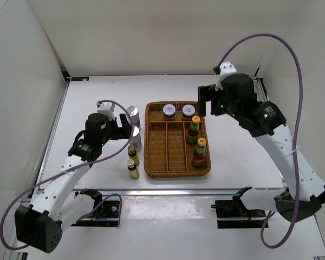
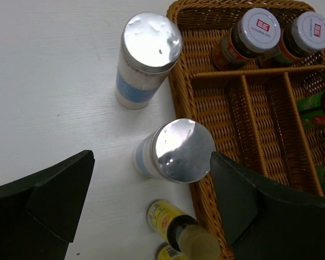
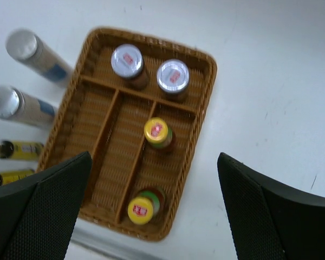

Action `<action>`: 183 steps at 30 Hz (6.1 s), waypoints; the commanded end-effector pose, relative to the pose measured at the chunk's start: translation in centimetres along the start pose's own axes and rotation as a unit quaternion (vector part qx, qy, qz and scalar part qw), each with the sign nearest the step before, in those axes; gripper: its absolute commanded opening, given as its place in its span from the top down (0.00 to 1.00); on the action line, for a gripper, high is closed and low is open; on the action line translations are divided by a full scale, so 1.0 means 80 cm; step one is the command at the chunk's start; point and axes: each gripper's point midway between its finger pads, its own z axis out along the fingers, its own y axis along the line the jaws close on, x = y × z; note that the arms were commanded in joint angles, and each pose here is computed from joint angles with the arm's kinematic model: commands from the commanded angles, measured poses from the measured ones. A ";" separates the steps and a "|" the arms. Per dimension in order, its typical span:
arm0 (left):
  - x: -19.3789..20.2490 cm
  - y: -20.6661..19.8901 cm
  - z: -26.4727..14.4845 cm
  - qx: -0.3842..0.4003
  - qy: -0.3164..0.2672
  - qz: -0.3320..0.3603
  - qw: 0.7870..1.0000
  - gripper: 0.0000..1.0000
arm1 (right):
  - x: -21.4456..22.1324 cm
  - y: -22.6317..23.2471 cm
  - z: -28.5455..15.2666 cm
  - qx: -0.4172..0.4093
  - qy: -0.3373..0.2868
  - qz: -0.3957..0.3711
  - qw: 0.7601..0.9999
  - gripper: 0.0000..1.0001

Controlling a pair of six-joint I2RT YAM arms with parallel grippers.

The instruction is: Organize the condiment bottles

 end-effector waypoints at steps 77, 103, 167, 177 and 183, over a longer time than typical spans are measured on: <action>-0.022 -0.296 0.133 0.206 0.077 0.182 0.958 0.70 | 0.101 -0.073 -0.106 0.084 0.039 -0.026 0.995 0.00; -0.107 -0.054 0.079 -0.011 -0.015 0.161 0.987 0.00 | 0.101 -0.071 -0.105 0.080 0.045 -0.027 0.995 0.00; -0.079 -0.258 -0.062 0.310 -0.046 0.182 0.932 0.89 | 0.101 -0.075 -0.141 0.076 0.020 0.003 0.997 0.00; 0.006 -0.302 -0.009 0.262 0.025 0.227 0.938 0.89 | 0.102 -0.079 -0.148 0.081 0.019 0.003 0.997 0.00; 0.040 -0.298 0.025 0.235 0.060 0.237 0.941 0.89 | 0.102 -0.085 -0.154 0.091 0.020 -0.003 0.996 0.00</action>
